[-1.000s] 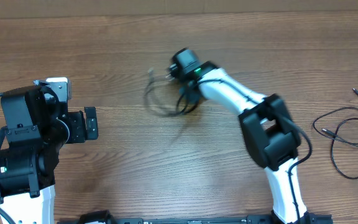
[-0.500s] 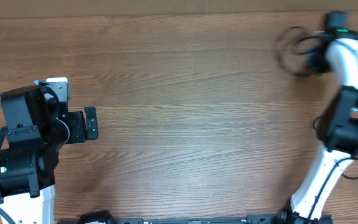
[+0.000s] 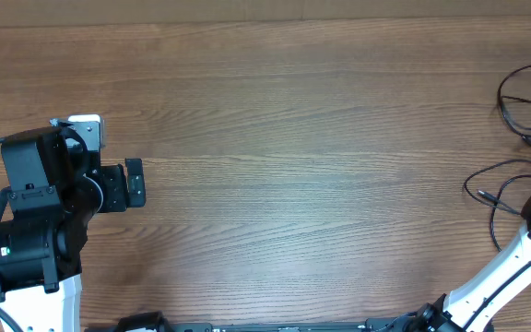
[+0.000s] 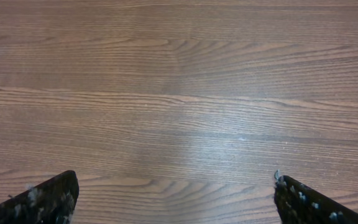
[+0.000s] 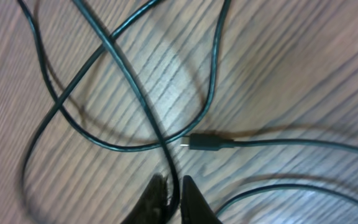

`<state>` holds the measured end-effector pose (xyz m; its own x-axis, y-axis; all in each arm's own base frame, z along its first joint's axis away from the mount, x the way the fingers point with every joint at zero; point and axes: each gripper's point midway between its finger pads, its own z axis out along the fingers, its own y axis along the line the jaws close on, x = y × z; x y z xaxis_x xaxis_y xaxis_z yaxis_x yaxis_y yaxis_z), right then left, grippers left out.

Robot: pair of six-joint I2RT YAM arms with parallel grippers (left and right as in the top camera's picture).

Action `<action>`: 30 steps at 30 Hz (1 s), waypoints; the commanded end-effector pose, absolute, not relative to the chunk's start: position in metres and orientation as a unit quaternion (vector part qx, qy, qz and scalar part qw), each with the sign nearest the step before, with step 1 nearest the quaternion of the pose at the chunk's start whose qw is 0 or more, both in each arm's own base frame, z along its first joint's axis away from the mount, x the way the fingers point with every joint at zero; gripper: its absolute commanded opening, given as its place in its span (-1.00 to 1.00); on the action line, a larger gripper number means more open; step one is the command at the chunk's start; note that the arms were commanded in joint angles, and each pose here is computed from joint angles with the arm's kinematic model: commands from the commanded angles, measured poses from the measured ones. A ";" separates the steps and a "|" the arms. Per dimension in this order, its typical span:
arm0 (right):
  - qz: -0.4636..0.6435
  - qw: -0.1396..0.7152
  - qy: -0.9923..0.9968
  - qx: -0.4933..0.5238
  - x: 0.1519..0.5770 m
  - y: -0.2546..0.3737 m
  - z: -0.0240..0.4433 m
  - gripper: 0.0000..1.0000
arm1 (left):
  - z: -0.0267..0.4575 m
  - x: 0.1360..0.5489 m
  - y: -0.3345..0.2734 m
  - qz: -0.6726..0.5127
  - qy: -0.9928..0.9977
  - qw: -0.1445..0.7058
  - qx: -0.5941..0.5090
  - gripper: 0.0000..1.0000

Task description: Untangle cables

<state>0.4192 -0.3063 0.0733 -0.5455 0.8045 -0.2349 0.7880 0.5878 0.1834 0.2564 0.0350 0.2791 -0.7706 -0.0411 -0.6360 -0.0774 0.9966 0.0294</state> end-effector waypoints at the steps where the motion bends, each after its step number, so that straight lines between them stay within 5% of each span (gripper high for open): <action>1: 0.038 0.160 0.877 0.451 0.425 -0.304 0.083 -0.15 | 0.281 0.257 0.037 0.028 0.939 0.341 -0.042 0.99; 3: 0.039 0.159 0.877 0.451 0.425 -0.303 0.083 0.04 | 0.281 0.257 0.037 0.028 0.939 0.341 -0.042 0.99; 16: 0.034 0.187 0.877 0.441 0.398 -0.273 0.175 0.18 | 0.281 0.257 0.037 0.028 0.939 0.341 -0.043 0.99; 24: 0.044 0.215 0.902 0.371 0.379 -0.184 0.259 0.17 | 0.281 0.257 0.037 0.028 0.939 0.341 -0.043 0.99; 30: 0.064 0.209 0.934 0.283 0.383 -0.101 0.277 0.18 | 0.281 0.257 0.037 0.028 0.939 0.341 -0.043 0.99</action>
